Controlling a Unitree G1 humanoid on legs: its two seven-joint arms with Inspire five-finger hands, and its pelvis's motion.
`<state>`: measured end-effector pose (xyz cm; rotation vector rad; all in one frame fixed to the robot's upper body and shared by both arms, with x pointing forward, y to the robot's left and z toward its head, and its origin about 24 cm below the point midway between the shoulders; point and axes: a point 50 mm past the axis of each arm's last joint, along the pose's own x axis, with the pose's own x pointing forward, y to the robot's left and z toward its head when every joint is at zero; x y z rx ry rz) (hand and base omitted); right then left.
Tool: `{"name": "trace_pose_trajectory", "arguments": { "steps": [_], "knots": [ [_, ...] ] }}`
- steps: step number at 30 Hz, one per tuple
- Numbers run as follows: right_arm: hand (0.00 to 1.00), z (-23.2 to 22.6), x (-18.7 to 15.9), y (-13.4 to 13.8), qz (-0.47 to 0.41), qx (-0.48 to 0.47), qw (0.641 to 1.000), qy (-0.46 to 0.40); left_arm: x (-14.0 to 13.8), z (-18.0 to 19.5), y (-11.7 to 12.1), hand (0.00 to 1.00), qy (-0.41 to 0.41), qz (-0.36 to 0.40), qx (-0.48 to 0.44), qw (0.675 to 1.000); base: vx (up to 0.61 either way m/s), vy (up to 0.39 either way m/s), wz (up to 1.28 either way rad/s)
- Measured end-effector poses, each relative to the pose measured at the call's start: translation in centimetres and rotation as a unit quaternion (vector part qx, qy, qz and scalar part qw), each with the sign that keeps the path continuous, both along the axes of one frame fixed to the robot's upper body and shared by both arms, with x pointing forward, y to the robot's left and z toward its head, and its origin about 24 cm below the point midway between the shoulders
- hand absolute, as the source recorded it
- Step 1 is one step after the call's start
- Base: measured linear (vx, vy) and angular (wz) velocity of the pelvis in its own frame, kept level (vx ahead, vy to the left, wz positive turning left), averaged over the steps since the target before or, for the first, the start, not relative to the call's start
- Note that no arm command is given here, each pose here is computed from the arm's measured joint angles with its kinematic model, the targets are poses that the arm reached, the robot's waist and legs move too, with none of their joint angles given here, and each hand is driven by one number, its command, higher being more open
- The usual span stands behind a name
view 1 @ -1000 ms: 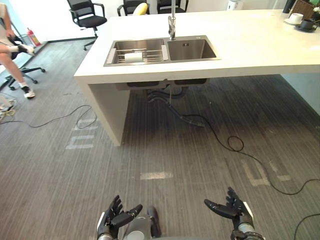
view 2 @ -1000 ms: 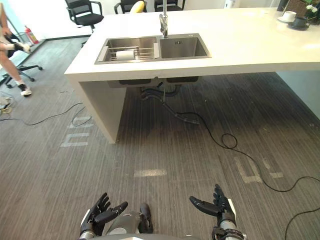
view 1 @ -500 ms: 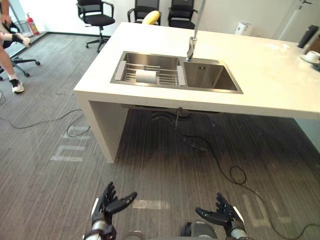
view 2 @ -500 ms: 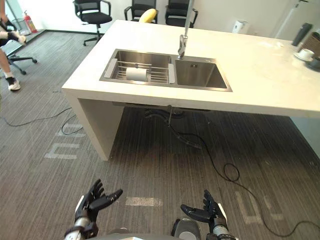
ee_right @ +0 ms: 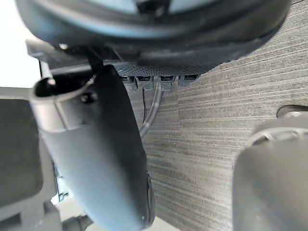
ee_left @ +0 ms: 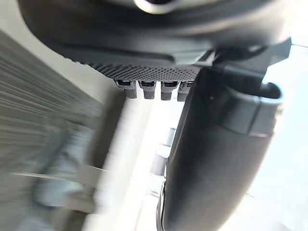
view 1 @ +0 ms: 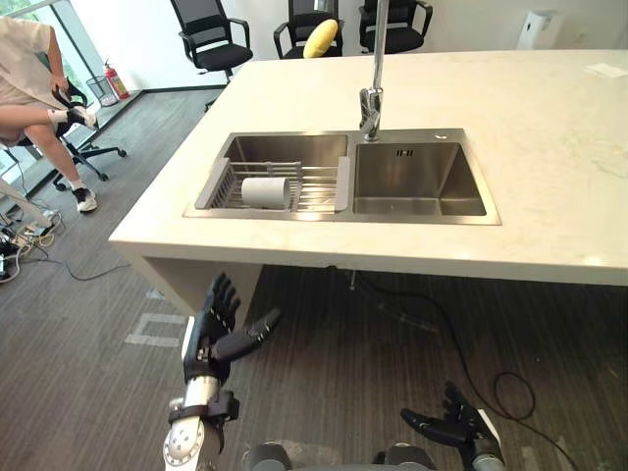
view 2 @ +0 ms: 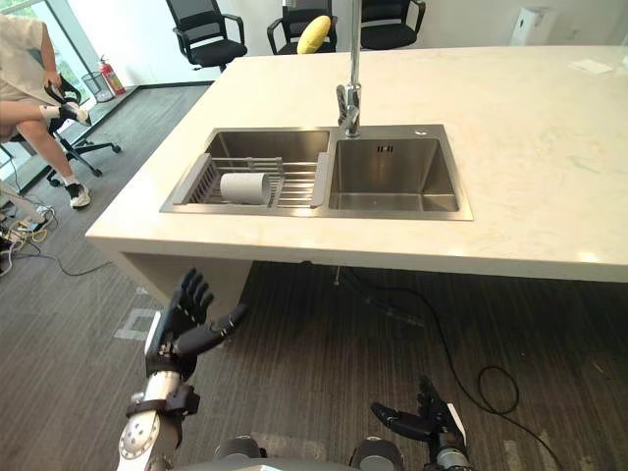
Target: Walk over to the sink, pick up the cup, carry it to the dishwasher, place the cup inside the dishwasher, then close the dishwasher door
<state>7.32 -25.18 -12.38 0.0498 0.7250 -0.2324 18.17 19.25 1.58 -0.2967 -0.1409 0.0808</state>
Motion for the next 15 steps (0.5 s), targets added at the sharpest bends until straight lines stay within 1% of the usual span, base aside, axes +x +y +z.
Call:
{"name": "trace_pose_trajectory", "arguments": {
  "steps": [2, 5, 7, 9, 11, 15],
  "knots": [
    [1.0, -0.2, -0.2, -0.3, -0.006, -0.006, 1.0, 0.01, 0.3, 1.0, -0.4, 1.0, -0.026, -0.002, -0.001, 1.0, 0.24, 0.057, -0.17],
    [1.0, -0.6, -1.3, -0.3, 0.0, -0.013, 0.999, 0.04, 0.1, 2.2, -0.8, 1.0, -0.046, 0.008, 0.002, 0.999, 0.36, 0.166, -0.62],
    [1.0, -1.3, -1.9, 1.5, 0.009, 0.007, 0.998, 0.059, 0.0, 2.7, -0.4, 1.0, -0.055, 0.018, 0.017, 0.998, 0.27, 0.141, -0.35],
    [1.0, -1.8, -2.8, 2.8, 0.011, 0.027, 0.997, 0.077, -0.5, 4.5, -0.4, 1.0, -0.09, 0.013, 0.028, 0.995, 0.36, 0.163, -0.14],
    [1.0, -2.0, -3.2, 2.8, 0.011, 0.031, 0.996, 0.086, -0.6, 5.5, -0.4, 1.0, -0.115, 0.014, 0.029, 0.993, 0.28, 0.107, -0.16],
    [1.0, -2.5, -4.1, 3.0, 0.003, 0.041, 0.994, 0.1, -0.7, 6.0, 0.1, 1.0, -0.123, 0.008, 0.049, 0.991, 0.33, 0.071, 0.02]
  ]
}}
